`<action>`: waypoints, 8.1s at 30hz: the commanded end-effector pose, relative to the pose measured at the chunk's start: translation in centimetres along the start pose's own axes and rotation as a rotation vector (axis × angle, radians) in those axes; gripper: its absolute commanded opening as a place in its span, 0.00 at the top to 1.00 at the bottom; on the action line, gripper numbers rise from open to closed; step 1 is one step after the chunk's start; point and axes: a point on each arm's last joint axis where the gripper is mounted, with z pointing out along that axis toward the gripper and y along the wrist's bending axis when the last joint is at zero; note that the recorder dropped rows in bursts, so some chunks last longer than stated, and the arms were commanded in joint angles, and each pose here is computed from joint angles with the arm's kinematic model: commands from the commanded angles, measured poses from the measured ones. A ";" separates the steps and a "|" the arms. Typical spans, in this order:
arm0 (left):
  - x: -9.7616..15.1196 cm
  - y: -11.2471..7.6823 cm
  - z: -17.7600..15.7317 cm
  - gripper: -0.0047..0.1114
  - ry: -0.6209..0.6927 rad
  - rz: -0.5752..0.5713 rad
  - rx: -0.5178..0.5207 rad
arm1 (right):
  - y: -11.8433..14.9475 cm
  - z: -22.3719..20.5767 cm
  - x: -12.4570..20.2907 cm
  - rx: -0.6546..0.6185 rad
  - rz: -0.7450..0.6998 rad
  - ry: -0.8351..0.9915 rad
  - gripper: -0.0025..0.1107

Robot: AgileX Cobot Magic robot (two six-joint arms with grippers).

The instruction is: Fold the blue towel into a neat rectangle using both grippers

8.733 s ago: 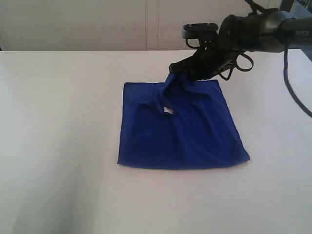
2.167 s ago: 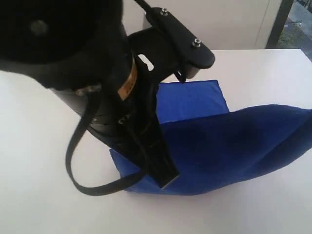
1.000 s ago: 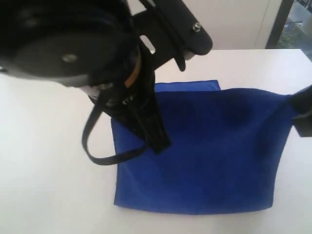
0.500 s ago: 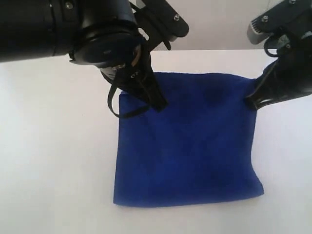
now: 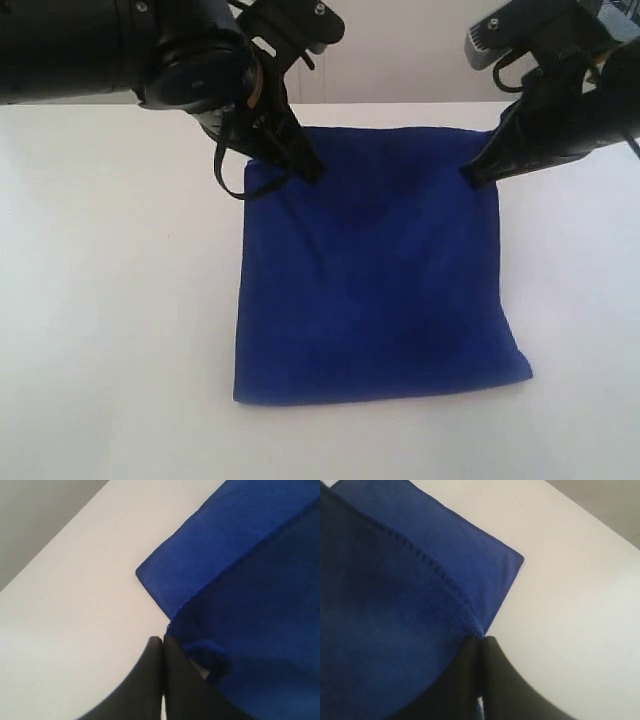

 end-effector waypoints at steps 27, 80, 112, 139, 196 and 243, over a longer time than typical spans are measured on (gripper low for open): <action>-0.3 6.6 11.4 0.96 -0.145 -0.170 -0.015 | -2.3 10.8 -4.9 0.144 -0.095 -0.012 0.98; 2.5 6.6 24.4 0.56 -0.097 -0.176 -0.003 | -2.7 24.2 -2.8 0.104 -0.157 -0.014 0.58; 3.9 9.5 19.0 0.84 0.294 -0.358 -0.066 | -8.1 21.0 -1.9 0.166 0.268 0.239 0.94; 5.2 1.9 6.3 0.96 0.400 -0.322 0.251 | -2.8 5.8 2.8 -0.088 0.378 0.365 0.98; 12.0 -4.9 8.9 0.43 0.199 0.527 0.474 | 5.1 9.3 11.2 -0.390 -0.824 0.296 0.61; 11.0 -5.0 6.7 0.43 0.119 0.582 0.575 | 4.6 7.6 10.3 -0.328 -0.872 0.221 0.61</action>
